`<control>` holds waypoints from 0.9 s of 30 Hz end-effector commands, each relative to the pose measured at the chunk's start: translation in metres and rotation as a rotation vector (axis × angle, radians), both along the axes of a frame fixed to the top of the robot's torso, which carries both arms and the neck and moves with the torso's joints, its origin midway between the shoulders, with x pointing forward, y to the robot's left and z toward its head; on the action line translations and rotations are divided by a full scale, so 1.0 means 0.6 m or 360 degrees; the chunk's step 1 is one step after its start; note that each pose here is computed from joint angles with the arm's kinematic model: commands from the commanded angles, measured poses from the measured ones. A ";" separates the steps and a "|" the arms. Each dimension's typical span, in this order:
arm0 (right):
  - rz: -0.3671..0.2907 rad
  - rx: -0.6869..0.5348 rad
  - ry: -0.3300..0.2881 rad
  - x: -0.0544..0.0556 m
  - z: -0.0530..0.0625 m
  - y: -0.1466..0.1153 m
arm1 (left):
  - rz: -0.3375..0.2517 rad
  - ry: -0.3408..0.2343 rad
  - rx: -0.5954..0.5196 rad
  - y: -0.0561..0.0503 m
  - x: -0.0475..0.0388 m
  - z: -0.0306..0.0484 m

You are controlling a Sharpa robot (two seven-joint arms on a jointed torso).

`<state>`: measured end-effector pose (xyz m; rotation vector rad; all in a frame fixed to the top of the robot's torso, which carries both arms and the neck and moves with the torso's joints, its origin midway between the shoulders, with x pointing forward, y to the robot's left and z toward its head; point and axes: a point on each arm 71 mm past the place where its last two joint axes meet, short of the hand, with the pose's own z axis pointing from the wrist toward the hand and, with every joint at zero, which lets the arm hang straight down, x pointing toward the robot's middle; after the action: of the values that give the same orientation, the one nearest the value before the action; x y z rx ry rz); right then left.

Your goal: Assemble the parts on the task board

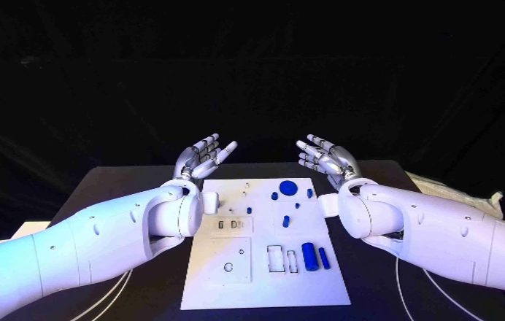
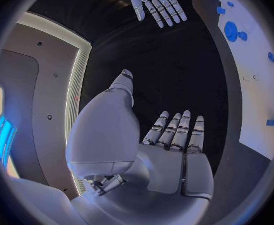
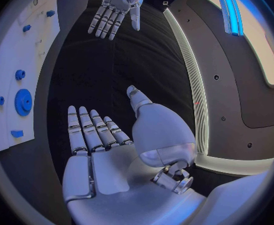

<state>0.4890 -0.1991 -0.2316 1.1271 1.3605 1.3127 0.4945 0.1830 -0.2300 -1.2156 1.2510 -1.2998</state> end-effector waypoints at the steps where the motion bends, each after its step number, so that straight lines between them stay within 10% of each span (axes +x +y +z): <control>1: 0.0360 -0.0017 0.0035 0.002 -0.003 0.021 | -0.0089 -0.0014 -0.0064 -0.008 0.000 0.003; 11: 0.0498 -0.0055 0.0062 0.009 -0.007 0.022 | -0.0089 -0.0014 -0.0064 -0.008 0.000 0.003; 12: 0.0373 -0.0494 -0.0253 0.026 0.018 -0.012 | -0.0102 -0.0052 -0.0045 0.013 0.000 0.007; 27: 0.0532 -0.1413 -0.0572 0.033 0.037 -0.007 | -0.0303 -0.0114 -0.0042 0.015 -0.034 0.034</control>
<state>0.5102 -0.2074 -0.2083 0.2840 1.6061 1.0580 0.4777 0.1997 -0.2152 -1.1388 1.3004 -1.4194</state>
